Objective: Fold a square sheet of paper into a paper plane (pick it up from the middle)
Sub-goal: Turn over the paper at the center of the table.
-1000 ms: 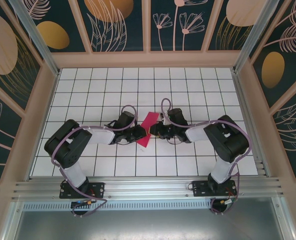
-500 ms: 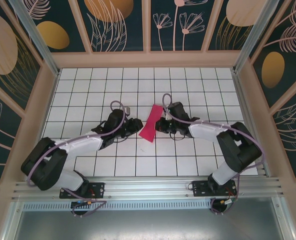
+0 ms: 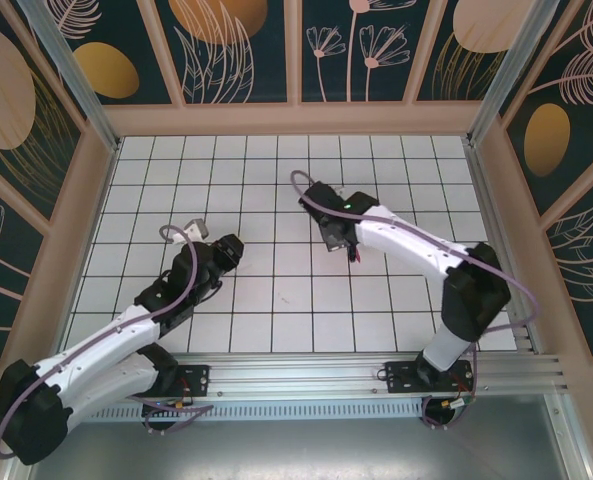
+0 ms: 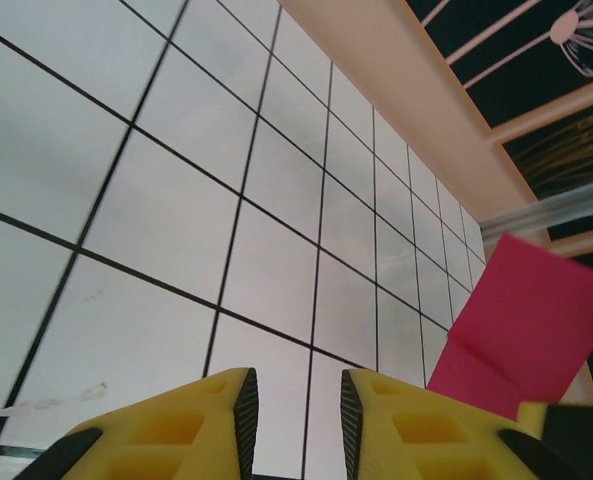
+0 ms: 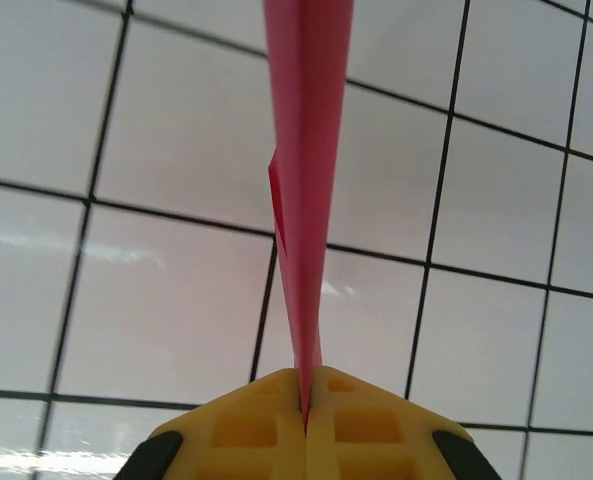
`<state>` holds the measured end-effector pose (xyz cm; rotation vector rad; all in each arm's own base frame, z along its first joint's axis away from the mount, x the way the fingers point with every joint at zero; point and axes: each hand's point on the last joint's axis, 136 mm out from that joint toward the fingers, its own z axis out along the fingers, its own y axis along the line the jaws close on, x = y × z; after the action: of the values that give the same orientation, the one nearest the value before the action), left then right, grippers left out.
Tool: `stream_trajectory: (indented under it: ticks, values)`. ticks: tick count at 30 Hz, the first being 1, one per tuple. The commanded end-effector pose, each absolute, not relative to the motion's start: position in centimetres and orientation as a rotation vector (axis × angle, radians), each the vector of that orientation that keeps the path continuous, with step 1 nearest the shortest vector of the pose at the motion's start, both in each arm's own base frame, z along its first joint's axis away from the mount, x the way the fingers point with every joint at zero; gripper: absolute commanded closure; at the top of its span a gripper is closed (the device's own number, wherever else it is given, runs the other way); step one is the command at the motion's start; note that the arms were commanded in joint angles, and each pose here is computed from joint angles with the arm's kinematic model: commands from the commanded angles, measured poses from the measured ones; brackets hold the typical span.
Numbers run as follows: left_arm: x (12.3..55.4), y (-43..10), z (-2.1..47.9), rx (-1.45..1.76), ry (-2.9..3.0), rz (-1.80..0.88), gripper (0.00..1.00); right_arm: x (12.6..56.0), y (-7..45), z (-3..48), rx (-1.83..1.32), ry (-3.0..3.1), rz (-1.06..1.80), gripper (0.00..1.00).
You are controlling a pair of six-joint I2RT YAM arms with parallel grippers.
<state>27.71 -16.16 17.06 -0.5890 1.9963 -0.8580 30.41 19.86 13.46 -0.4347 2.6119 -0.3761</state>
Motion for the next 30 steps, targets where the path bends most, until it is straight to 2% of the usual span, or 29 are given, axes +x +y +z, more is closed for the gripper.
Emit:
stream_trajectory:
  ticks: [1, 10, 14, 17, 20, 25, 30]
  values:
    - [27.3, -13.1, 16.8, -0.678, 1.944, -0.735, 0.69, 28.5, 19.1, 12.2, -0.594, 2.613, -0.705, 0.94]
    - [25.7, -10.7, 18.0, -0.692, 1.891, -0.698, 0.69, 24.6, 29.3, 4.0, -0.725, 2.739, -0.551, 0.90]
    - [25.3, -10.6, 18.1, -0.676, 1.906, -0.695, 0.69, 23.5, 31.2, 1.8, -0.708, 2.819, -0.423, 0.81]
    - [25.1, -10.8, 18.2, -0.658, 1.917, -0.711, 0.69, 22.8, 32.6, 2.7, -0.710, 2.833, -0.254, 0.62]
    - [25.1, -11.7, 18.4, -0.627, 1.925, -0.756, 0.68, 22.1, 34.0, 5.0, -0.704, 2.834, 0.014, 0.54]
    - [25.6, -16.2, 17.8, -0.491, 2.008, -0.930, 0.70, 22.6, 32.9, 10.5, -0.580, 2.727, 0.399, 0.48]
    - [25.5, -22.8, 14.3, -0.378, 2.206, -1.169, 0.74, 25.5, 27.3, 10.2, -0.337, 2.687, 0.654, 0.47]
